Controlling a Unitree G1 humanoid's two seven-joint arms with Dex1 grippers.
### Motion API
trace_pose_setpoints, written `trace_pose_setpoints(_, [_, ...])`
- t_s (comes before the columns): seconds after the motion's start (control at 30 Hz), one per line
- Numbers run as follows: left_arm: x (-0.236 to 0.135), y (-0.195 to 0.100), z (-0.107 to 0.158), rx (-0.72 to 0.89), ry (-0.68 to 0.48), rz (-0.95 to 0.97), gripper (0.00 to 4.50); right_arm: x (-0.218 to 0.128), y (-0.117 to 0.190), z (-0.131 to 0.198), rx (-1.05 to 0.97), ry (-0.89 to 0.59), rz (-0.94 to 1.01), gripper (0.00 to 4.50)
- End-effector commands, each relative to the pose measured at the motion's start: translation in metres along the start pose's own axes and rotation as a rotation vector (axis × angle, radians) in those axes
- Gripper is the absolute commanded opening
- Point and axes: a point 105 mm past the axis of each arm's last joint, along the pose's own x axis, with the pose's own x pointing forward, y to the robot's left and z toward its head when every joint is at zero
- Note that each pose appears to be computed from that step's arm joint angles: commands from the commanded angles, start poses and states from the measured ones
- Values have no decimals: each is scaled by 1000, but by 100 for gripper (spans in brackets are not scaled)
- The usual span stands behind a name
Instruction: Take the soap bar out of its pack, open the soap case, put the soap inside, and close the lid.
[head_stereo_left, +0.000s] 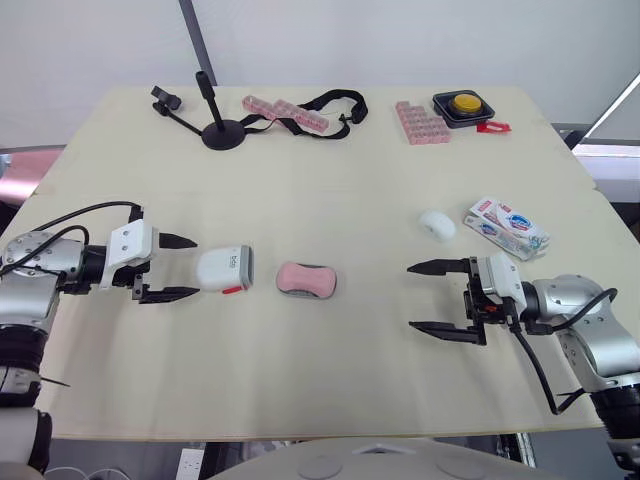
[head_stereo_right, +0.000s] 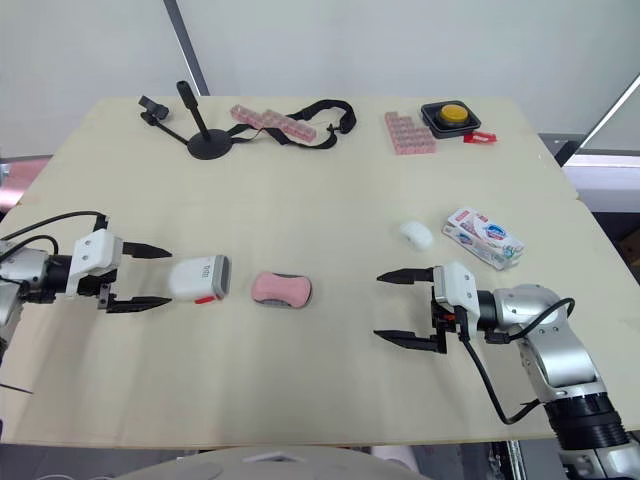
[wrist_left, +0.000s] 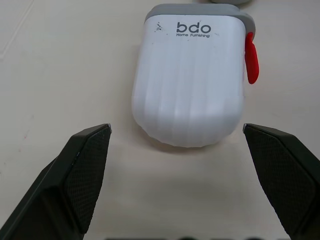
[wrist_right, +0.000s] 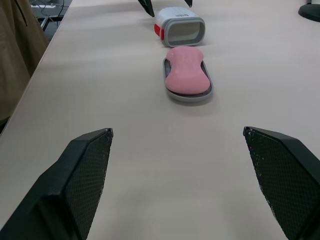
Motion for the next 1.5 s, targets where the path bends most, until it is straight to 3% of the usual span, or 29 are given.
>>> trace_pose_setpoints(0.03, [-1, 4, 1, 27, 8, -10, 450, -2, 1, 9, -42, 1, 3, 446])
trace_pose_setpoints(1.47, [41, -4, 5, 21, -47, -75, 450, 8, -3, 11, -27, 17, 18, 446])
trace_pose_setpoints(1.5, [41, -4, 5, 20, -43, -76, 425, 8, -3, 11, -27, 18, 17, 449])
